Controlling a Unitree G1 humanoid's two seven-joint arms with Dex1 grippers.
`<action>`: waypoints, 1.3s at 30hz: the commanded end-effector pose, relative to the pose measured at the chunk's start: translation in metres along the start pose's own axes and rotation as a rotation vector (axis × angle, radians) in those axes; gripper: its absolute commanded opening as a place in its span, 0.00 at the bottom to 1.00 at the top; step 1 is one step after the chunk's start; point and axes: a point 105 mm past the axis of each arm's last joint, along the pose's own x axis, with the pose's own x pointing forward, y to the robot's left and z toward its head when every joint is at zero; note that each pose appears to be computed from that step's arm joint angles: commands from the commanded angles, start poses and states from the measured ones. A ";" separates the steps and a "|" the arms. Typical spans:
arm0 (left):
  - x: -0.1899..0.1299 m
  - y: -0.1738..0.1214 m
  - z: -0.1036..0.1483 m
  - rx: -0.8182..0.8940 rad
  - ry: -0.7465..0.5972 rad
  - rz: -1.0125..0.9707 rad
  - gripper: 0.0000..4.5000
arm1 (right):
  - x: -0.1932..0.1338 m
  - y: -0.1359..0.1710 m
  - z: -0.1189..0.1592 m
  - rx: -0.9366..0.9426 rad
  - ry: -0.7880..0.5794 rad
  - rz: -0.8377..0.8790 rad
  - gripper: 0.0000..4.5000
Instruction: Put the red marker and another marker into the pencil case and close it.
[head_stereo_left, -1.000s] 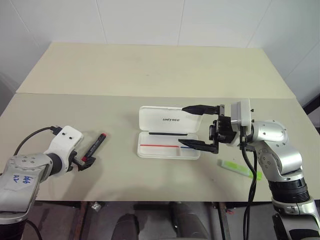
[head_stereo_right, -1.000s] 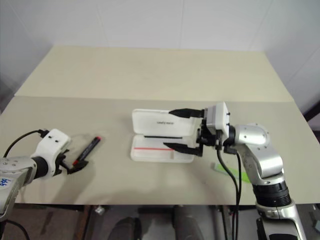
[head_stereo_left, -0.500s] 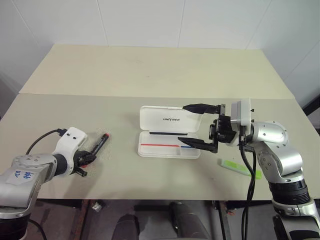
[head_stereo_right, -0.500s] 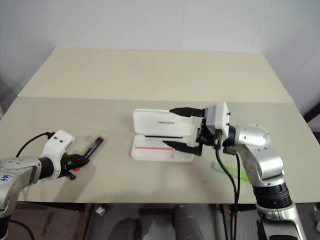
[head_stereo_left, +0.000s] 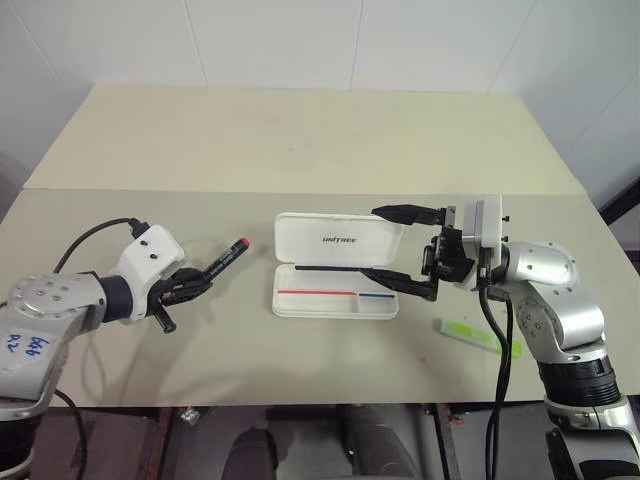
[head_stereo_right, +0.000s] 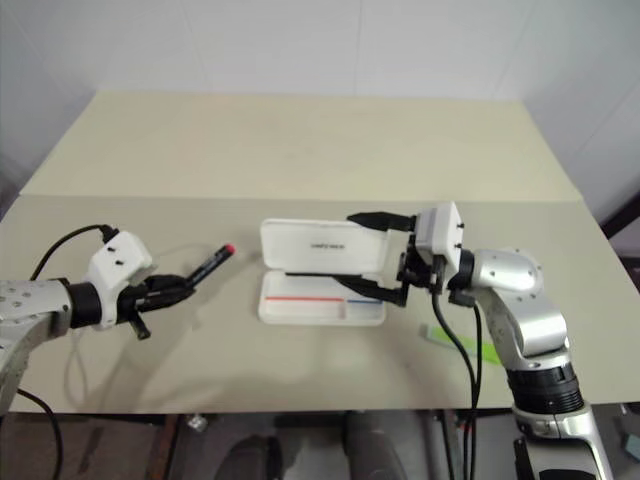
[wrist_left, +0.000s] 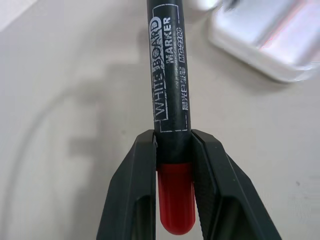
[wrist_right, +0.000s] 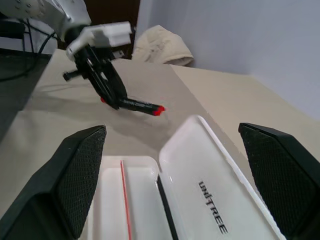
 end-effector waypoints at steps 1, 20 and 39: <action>-0.008 -0.013 0.025 0.157 -0.078 -0.151 0.14 | -0.009 -0.008 0.016 -0.086 -0.007 -0.024 1.00; 0.101 -0.059 0.099 0.455 -0.222 -0.575 0.14 | -0.057 0.022 0.022 -0.041 0.171 -0.117 1.00; 0.148 -0.039 0.093 0.587 -0.079 -0.435 0.14 | -0.087 0.023 -0.001 0.018 0.255 -0.255 1.00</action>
